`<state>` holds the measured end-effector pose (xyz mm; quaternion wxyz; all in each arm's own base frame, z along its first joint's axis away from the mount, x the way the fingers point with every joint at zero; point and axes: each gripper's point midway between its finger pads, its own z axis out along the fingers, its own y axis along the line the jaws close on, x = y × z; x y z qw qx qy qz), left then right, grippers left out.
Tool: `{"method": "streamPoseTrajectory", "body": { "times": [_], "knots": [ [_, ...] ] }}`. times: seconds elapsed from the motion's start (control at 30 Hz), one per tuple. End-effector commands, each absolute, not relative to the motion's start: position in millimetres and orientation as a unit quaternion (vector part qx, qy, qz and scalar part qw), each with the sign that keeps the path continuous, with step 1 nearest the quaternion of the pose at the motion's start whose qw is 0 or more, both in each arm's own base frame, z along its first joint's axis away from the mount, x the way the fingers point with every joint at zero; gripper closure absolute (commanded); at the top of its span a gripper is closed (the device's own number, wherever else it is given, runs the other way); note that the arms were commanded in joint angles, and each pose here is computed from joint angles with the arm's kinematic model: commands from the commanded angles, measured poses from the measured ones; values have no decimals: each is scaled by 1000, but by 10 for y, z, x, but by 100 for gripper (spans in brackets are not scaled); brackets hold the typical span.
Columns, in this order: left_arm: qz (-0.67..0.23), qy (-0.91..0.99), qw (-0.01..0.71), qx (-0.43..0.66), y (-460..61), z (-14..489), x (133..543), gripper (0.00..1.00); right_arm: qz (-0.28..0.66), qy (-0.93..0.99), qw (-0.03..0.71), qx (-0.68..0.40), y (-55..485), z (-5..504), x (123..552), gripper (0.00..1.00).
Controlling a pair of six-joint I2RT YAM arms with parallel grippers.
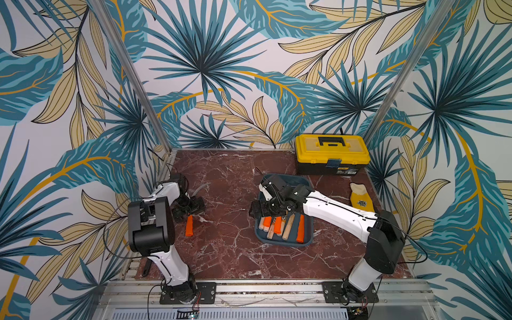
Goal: Put small sickles into storage boxes
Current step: Pick up the sickle at the center of the board.
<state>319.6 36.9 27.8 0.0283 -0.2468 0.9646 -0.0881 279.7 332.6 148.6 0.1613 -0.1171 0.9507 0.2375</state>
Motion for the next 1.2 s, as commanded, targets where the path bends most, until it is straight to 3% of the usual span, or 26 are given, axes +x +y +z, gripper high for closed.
{"method": "streamPoseTrajectory", "body": {
  "times": [0.0,0.13,0.47,0.87,0.97,1.17],
  "knots": [
    [-95,970,31,-221,197,225,3197,1,238,950,155,-128,3305,1445,2740,0],
    [-90,975,20,-204,-3,189,3103,0,237,952,156,-115,3232,1437,2840,0],
    [-103,975,-9,-198,-400,149,2820,10,235,952,156,-115,3191,1463,2834,1],
    [-93,967,-33,-236,-589,94,2501,29,236,953,162,-99,3098,1498,2777,1],
    [-86,967,-35,-238,-575,77,2474,40,234,953,165,-98,3064,1516,2760,0],
    [-84,968,-31,-236,-573,90,2470,77,229,954,170,-92,2981,1523,2715,1]
  ]
}}
